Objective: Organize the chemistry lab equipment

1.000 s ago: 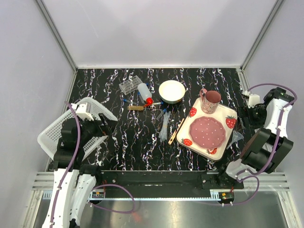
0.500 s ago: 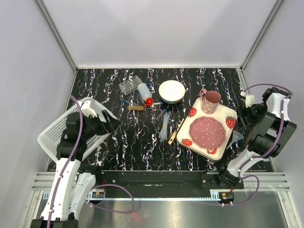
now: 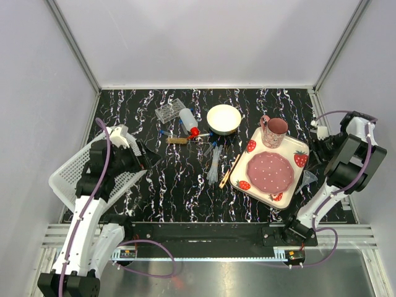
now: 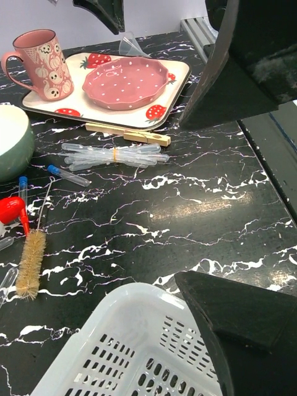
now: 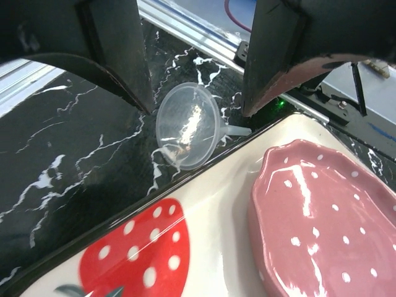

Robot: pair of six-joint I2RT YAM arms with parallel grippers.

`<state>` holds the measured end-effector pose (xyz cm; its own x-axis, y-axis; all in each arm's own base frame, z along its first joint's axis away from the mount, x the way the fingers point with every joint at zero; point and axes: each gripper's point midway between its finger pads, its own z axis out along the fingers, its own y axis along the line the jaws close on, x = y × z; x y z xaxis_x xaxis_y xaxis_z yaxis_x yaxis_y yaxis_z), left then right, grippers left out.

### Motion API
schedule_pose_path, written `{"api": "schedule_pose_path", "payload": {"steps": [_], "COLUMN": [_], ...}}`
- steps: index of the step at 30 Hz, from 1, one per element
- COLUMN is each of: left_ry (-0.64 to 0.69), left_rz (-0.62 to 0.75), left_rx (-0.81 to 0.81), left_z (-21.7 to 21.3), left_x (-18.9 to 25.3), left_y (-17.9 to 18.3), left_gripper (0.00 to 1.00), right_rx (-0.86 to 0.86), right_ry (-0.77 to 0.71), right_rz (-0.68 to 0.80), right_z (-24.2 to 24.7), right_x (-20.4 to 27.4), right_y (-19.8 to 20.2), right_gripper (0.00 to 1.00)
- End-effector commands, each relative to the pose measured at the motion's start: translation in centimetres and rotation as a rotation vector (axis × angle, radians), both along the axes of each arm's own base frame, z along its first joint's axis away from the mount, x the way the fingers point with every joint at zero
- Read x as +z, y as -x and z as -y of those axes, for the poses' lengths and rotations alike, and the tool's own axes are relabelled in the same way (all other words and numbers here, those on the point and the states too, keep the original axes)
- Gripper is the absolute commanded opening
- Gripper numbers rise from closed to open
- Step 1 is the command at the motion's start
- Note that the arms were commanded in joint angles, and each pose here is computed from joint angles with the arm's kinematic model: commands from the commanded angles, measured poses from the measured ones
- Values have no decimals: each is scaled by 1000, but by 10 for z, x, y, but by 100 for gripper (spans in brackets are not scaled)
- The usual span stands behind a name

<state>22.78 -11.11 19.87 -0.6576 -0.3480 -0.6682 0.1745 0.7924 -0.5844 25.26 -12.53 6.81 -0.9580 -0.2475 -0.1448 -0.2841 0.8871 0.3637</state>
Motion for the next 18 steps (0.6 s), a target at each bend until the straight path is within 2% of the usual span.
{"api": "schedule_pose_path", "payload": {"steps": [1, 18], "left_ry": [32, 25], "left_rz": [108, 99], "left_rx": [-25, -32], "left_z": [7, 6], "left_x": [32, 22], "left_y": [-6, -1], "left_gripper": [99, 99], "right_rx": [3, 8], "right_ry": [-36, -9], "right_rz": [5, -79], "right_z": [-1, -11], "right_x": [9, -13], "right_y": [-8, 14], "right_gripper": [63, 53]}}
